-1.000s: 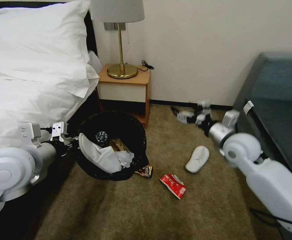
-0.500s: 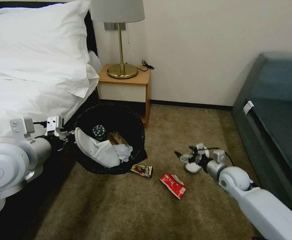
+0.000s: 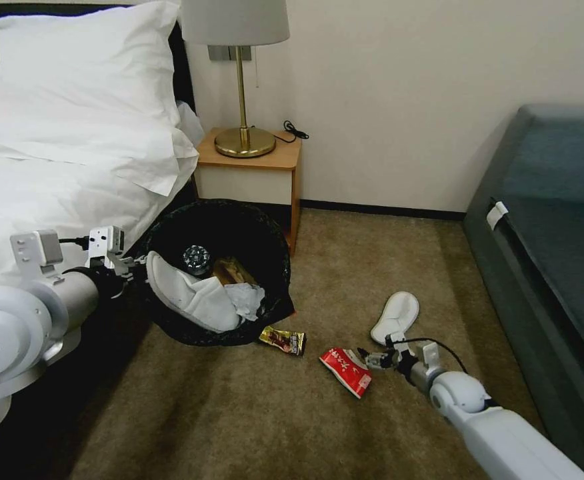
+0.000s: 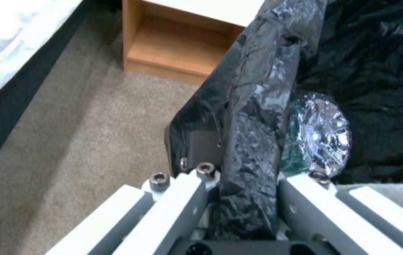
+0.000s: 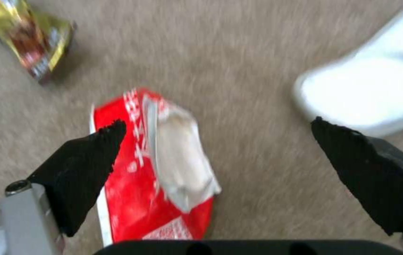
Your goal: Pick up the trash bin, then pick up the garbage on the floor and place it into the trash bin.
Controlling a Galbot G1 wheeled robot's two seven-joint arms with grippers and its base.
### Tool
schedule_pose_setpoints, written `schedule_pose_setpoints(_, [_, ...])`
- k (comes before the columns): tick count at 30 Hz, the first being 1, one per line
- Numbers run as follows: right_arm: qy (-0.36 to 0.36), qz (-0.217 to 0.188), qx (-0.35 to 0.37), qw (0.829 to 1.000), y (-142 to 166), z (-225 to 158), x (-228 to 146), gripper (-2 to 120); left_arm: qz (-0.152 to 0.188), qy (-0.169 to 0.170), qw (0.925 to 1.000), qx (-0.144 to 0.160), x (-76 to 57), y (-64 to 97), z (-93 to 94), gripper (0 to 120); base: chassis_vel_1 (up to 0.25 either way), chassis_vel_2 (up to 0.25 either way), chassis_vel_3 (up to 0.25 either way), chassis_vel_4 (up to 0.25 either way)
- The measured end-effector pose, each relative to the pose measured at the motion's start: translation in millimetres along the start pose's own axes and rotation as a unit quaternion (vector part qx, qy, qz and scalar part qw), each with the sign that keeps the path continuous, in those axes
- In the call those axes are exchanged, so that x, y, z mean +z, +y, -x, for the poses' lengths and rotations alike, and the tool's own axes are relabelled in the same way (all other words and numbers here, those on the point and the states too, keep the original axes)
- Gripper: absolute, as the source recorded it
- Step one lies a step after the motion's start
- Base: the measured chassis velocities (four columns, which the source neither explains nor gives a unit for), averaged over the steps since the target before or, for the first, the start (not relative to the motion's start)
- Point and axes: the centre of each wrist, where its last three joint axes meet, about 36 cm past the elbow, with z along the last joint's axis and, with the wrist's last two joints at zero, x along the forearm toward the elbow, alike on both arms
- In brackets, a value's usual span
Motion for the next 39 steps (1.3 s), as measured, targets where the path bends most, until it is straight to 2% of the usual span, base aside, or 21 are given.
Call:
schedule_pose_setpoints(4, [0.016,0.003,0.008,1.0,4,9,16,100,-0.001,0.001,1.0,0.0,0.7,-0.1,0.5,2,0.0,0.0,0.0,0.0])
schedule_pose_setpoints(6, [0.029,0.016,0.012,0.999,15,30,37,100,0.001,0.003,1.0,0.003,2.3,-1.7,0.4,2,0.0,0.0,0.0,0.0])
schedule_pose_setpoints(9, [0.028,0.022,0.007,0.999,28,45,38,100,0.002,0.004,1.0,0.003,2.9,-2.3,0.2,2,0.0,0.0,0.0,0.0])
schedule_pose_setpoints(15, [0.041,0.045,-0.007,0.998,60,76,53,90,0.007,0.009,0.9999,0.007,7.4,-5.4,1.3,2,0.0,0.0,0.0,0.0])
schedule_pose_setpoints(19, [0.047,0.049,-0.006,0.998,64,80,60,87,0.007,0.009,0.9999,0.008,7.2,-5.2,1.1,2,0.0,0.0,0.0,0.0])
schedule_pose_setpoints(20, [0.049,0.049,-0.004,0.998,64,81,62,80,0.007,0.008,0.9999,0.009,6.8,-5.0,0.9,2,0.0,0.0,0.0,0.0])
schedule_pose_setpoints(21, [0.049,0.049,-0.004,0.998,64,81,62,80,0.007,0.008,0.9999,0.009,6.8,-5.0,0.9,2,0.0,0.0,0.0,0.0])
schedule_pose_setpoints(23, [0.055,0.053,-0.001,0.997,64,79,69,69,0.008,0.007,0.9999,0.01,6.4,-4.8,0.7,2,0.0,0.0,0.0,0.0])
schedule_pose_setpoints(24, [0.055,0.053,-0.001,0.997,64,79,69,69,0.008,0.007,0.9999,0.01,6.4,-4.8,0.7,2,0.0,0.0,0.0,0.0])
schedule_pose_setpoints(26, [0.058,0.052,0.002,0.997,61,75,76,58,0.008,0.008,0.9999,0.01,7.3,-4.9,0.7,2,0.0,0.0,0.0,0.0])
schedule_pose_setpoints(27, [0.058,0.052,0.002,0.997,61,75,76,58,0.008,0.008,0.9999,0.01,7.3,-4.9,0.7,2,0.0,0.0,0.0,0.0])
schedule_pose_setpoints(29, [0.058,0.05,0.007,0.997,59,71,79,47,0.007,0.008,0.9999,0.012,7.7,-5.0,0.7,2,0.0,0.0,0.0,0.0])
schedule_pose_setpoints(30, [0.058,0.05,0.007,0.997,59,71,79,47,0.007,0.008,0.9999,0.012,7.7,-5.0,0.7,2,0.0,0.0,0.0,0.0])
schedule_pose_setpoints(32, [0.056,0.049,0.011,0.997,59,69,79,35,0.008,0.007,0.9999,0.013,7.4,-4.9,0.5,2,0.0,0.0,0.0,0.0])
schedule_pose_setpoints(33, [0.056,0.049,0.011,0.997,59,69,79,35,0.008,0.007,0.9999,0.013,7.4,-4.9,0.5,2,0.0,0.0,0.0,0.0])
schedule_pose_setpoints(35, [0.052,0.049,0.013,0.997,60,68,76,23,0.009,0.005,0.9999,0.014,6.5,-4.9,0.1,2,0.0,0.0,0.0,0.0])
schedule_pose_setpoints(39, [0.05,0.049,0.014,0.997,60,69,74,15,0.009,0.005,0.9999,0.014,6.3,-4.9,0.1,2,0.0,0.0,0.0,0.0])
